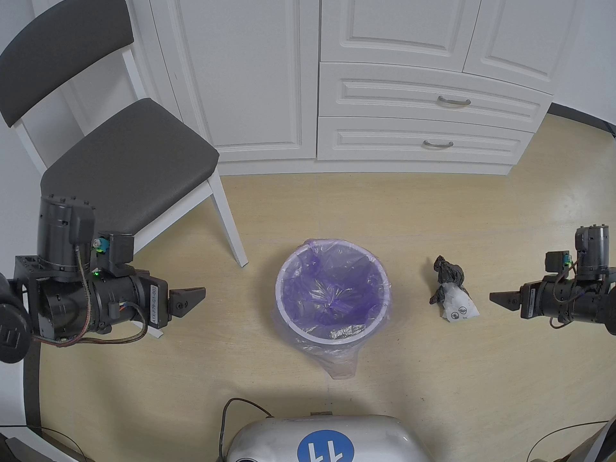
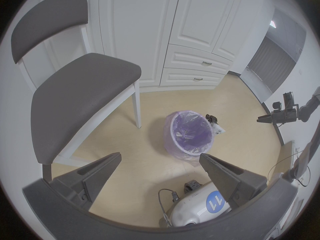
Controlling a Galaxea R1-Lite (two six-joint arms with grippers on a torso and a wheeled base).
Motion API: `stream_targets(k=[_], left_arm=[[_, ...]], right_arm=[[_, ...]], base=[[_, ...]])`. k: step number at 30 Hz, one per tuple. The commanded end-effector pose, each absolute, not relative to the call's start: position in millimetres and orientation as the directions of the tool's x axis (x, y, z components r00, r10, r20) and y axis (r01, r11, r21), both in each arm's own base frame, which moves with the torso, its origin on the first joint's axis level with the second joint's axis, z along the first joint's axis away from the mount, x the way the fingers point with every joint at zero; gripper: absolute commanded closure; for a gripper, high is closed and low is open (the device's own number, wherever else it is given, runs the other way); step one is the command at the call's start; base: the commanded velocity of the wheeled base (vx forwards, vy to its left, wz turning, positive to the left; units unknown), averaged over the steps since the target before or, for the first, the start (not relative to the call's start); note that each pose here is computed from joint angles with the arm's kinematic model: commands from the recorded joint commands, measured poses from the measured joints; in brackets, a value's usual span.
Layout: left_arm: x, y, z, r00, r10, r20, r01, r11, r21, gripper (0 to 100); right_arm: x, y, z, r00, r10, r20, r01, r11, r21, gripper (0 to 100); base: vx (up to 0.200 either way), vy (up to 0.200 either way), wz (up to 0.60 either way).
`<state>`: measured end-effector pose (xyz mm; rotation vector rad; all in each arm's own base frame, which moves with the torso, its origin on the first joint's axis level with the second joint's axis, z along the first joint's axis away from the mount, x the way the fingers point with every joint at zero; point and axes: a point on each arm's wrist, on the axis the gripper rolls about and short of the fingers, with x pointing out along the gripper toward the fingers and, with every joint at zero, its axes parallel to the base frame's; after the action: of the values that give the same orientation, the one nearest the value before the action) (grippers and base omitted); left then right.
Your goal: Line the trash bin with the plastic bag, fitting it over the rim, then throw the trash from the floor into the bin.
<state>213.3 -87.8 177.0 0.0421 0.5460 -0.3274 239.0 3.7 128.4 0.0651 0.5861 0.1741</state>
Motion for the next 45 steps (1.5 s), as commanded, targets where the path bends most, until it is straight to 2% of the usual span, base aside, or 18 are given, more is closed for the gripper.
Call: stream_targets(k=[1, 11, 18, 26, 31, 34, 36, 40, 45], left_arm=[[190.0, -82.5, 190.4, 0.831, -0.320, -0.455, 0.335, 0.941, -0.051, 0], [159.2, -68.6, 199.7, 0.863, -0.328, -0.384, 0.320, 0.944, -0.086, 0], [145.9, -64.7, 197.9, 0.877, -0.307, -0.369, 0.299, 0.951, -0.081, 0], [140.6, -60.9, 205.1, 0.902, -0.279, -0.329, 0.262, 0.960, -0.096, 0], [143.6, -62.1, 211.6, 0.914, -0.266, -0.308, 0.251, 0.964, -0.087, 0], [146.8, -64.2, 215.8, 0.918, -0.274, -0.286, 0.259, 0.962, -0.090, 0], [148.8, -65.2, 214.8, 0.918, -0.277, -0.285, 0.262, 0.961, -0.091, 0], [157.0, -68.7, 209.5, 0.913, -0.273, -0.304, 0.259, 0.962, -0.088, 0], [160.6, -70.2, 205.2, 0.908, -0.266, -0.322, 0.254, 0.964, -0.080, 0]], right_arm=[[208.1, 3.0, 135.4, 0.843, 0.170, -0.510, -0.123, 0.984, 0.125, 0], [176.7, 5.1, 138.2, 0.869, 0.150, -0.471, -0.095, 0.986, 0.138, 0], [176.1, 9.8, 143.1, 0.926, 0.172, -0.337, -0.136, 0.982, 0.128, 0], [197.0, 10.6, 156.4, 0.940, 0.159, -0.301, -0.084, 0.966, 0.246, 0], [206.7, 8.4, 153.2, 0.909, 0.032, -0.415, 0.055, 0.979, 0.194, 0], [219.2, 8.7, 155.3, 0.892, 0.022, -0.452, 0.063, 0.983, 0.171, 0], [225.3, 8.9, 154.7, 0.894, 0.017, -0.448, 0.063, 0.985, 0.163, 0], [220.6, 7.8, 169.5, 0.934, -0.007, -0.358, 0.056, 0.990, 0.127, 0], [217.0, 7.7, 192.8, 0.915, -0.005, -0.403, 0.047, 0.994, 0.095, 0]], base=[[0.000, 0.000, 0.00], [0.000, 0.000, 0.00], [0.000, 0.000, 0.00], [0.000, 0.000, 0.00], [0.000, 0.000, 0.00], [0.000, 0.000, 0.00], [0.000, 0.000, 0.00], [0.000, 0.000, 0.00], [0.000, 0.000, 0.00]])
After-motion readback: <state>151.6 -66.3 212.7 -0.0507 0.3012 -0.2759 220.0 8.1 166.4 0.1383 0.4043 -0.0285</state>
